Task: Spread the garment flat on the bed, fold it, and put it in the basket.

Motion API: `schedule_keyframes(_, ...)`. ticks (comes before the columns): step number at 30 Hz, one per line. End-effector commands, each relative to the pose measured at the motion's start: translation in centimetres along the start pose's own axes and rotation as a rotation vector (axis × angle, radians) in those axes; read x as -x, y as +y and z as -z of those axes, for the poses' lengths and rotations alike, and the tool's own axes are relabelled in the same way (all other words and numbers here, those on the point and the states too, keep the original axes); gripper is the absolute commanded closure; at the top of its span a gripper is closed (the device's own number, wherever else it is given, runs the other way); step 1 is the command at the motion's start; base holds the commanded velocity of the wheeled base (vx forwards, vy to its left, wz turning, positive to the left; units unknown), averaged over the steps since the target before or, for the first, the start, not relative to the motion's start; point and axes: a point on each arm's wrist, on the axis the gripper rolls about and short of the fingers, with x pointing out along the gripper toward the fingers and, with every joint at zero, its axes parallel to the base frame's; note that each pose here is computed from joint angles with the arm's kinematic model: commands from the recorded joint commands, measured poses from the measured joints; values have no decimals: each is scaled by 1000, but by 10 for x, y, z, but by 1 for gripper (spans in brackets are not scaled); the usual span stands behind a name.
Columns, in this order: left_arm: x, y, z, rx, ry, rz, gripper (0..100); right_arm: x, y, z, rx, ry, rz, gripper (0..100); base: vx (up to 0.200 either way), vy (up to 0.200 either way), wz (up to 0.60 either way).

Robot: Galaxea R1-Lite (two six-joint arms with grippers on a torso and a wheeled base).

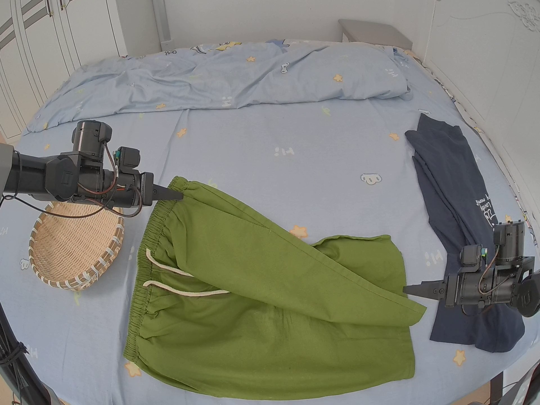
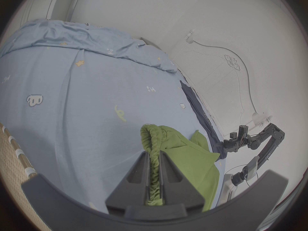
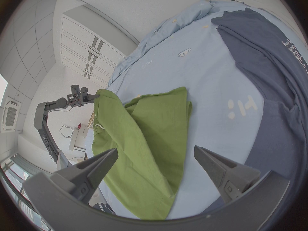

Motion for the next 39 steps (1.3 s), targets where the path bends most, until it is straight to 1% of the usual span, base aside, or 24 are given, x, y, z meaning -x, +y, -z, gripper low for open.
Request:
schedule_keyframes(1,0,2,0,5,0,-3,100,-5,1,17,-12,52,-13,0,0,0,0)
schedule_keyframes(4,0,3,-1,5,-4,-6,100,-14,0,26,2,71,-31,0,0,0,0)
schedule_keyframes(13,-4,9,1,12,2,-8,100,-23,-2,32,10,88,-46,0,0,0,0)
schedule_keyframes(14,-4,9,1,13,3,-8,100,-23,-2,32,10,88,-46,100,0,0,0)
schedule_keyframes(18,-4,9,1,12,2,-8,100,-23,-3,30,13,78,-44,100,0,0,0)
schedule_keyframes(28,-4,10,1,14,3,-9,100,-15,-8,21,22,16,-23,100,0,0,0)
schedule_keyframes(31,-3,9,1,14,3,-9,100,-10,-4,15,43,-16,-24,100,0,0,0)
schedule_keyframes(36,0,7,0,10,-3,-12,100,-2,6,-2,97,-92,-37,100,0,0,0)
schedule_keyframes(37,4,10,-1,7,-16,-20,100,0,10,-18,132,-138,-46,100,0,0,0)
schedule_keyframes(39,5,11,-1,3,-24,-24,100,0,13,-30,147,-156,-52,100,0,0,0)
